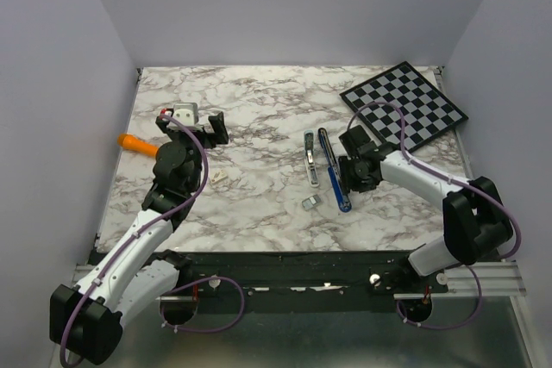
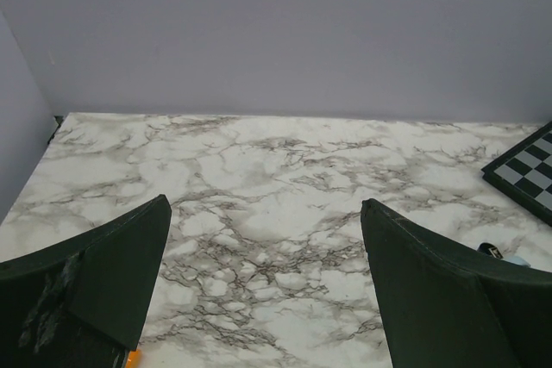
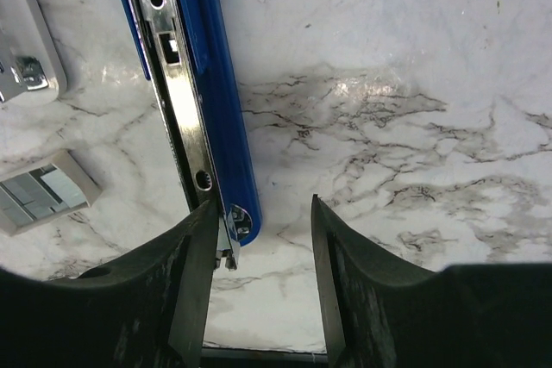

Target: Load the staples into the stapler

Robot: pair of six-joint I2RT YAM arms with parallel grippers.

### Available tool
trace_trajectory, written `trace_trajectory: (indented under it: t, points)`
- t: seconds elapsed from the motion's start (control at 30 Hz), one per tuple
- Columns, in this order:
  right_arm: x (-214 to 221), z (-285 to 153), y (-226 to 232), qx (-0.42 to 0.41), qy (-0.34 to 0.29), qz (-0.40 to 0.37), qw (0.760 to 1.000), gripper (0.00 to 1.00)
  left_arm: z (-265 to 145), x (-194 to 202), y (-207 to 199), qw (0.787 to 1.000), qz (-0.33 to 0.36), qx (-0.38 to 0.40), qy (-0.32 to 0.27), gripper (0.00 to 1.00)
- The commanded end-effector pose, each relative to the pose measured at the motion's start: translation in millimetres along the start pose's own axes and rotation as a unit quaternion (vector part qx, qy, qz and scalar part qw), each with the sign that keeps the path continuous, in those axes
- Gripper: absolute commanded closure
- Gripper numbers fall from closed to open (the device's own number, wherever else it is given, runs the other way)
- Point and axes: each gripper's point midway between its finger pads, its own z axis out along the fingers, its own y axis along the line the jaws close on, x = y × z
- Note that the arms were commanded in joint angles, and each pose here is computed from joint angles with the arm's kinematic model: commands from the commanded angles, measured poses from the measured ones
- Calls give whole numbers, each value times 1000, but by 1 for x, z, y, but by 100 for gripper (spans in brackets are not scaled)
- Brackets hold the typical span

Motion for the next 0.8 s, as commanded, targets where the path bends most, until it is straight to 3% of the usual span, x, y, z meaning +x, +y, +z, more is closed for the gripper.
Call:
trace_trajectory:
  t: [0.0,0.27,0.43,0.63,0.77]
  points:
    - [17,-9,-1,-10,22,3,1000,45,-3,-7,-6,1000,-14,15,-11,1]
    - [16,-25,3,-30,14,8,999,44,-5,-11,-7,1000,-19,17,-17,1]
    - [-24,-45,5,-24,-30,7,999,40,-8,-11,-11,1000,-7,24,-10,1]
    - [-87,-48,9,-32,-60,6,998,25,-20,-3,-35,993,6,94,74,1]
    - [-133,-41,16,-36,-70,11,997,25,-44,11,-51,980,-20,137,146,1]
